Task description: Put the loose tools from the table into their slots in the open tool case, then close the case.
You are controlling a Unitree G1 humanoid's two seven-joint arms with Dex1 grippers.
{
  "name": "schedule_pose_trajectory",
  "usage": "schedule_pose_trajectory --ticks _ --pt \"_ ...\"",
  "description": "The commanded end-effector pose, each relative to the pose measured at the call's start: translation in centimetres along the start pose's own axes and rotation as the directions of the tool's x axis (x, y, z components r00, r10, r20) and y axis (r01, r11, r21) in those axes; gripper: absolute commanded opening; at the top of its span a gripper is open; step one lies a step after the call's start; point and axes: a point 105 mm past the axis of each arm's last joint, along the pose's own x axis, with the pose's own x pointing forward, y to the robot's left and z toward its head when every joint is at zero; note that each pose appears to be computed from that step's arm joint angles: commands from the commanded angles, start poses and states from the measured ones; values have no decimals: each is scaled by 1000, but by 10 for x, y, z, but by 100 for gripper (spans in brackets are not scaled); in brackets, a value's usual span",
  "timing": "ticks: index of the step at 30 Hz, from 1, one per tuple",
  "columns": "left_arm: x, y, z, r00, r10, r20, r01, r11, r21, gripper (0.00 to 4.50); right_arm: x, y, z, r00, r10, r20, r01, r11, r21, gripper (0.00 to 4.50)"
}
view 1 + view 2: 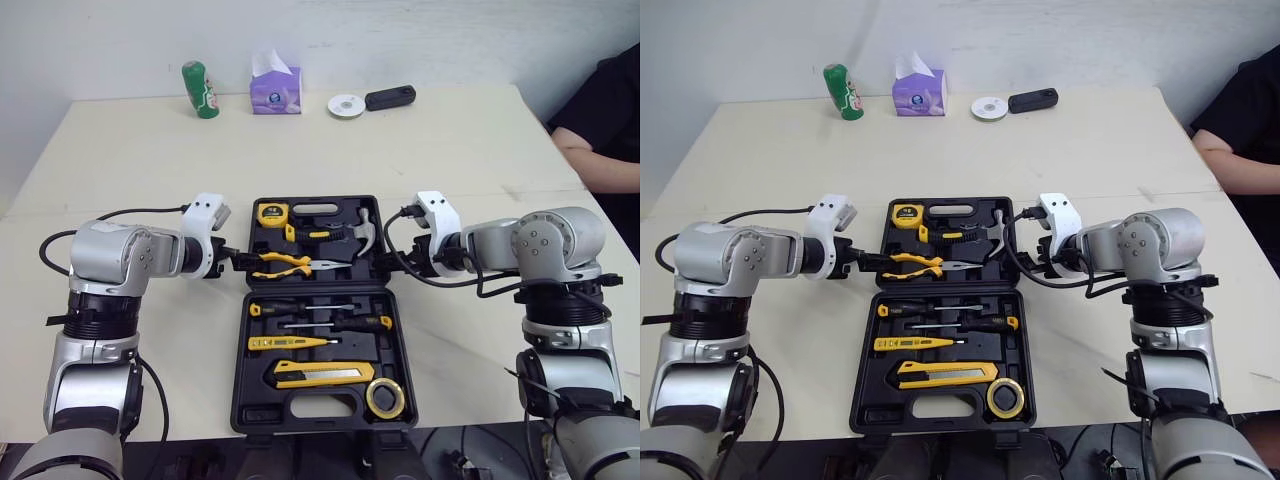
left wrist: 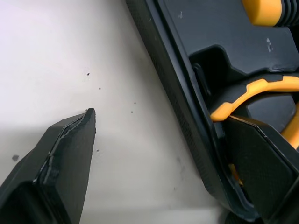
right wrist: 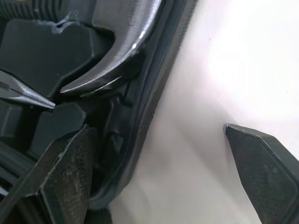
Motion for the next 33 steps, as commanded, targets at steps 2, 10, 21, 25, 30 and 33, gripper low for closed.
schedule_pose_trajectory --ticks 2,10,21,25,30,33 --pt "-5 0 9 999 22 29 -22 1000 12 450 -4 -6 4 999 -46 -1 46 999 -1 446" --pt "0 -2 1 1000 24 8 -24 1000 -7 450 5 -4 0 998 -41 -38 41 999 5 395" --pt "5 -24 -3 998 -60 13 60 997 -51 93 10 3 3 1000 -4 -28 5 998 60 0" --pt "7 -31 -4 995 -96 33 98 993 -71 48 11 7 7 1000 5 -1 -5 996 84 0" --pt "4 -34 8 989 -94 113 104 990 -94 44 6 13 23 995 -11 96 0 994 107 0" --pt "0 -30 29 970 -60 236 83 992 -91 40 -2 17 46 967 -33 254 20 998 54 0"
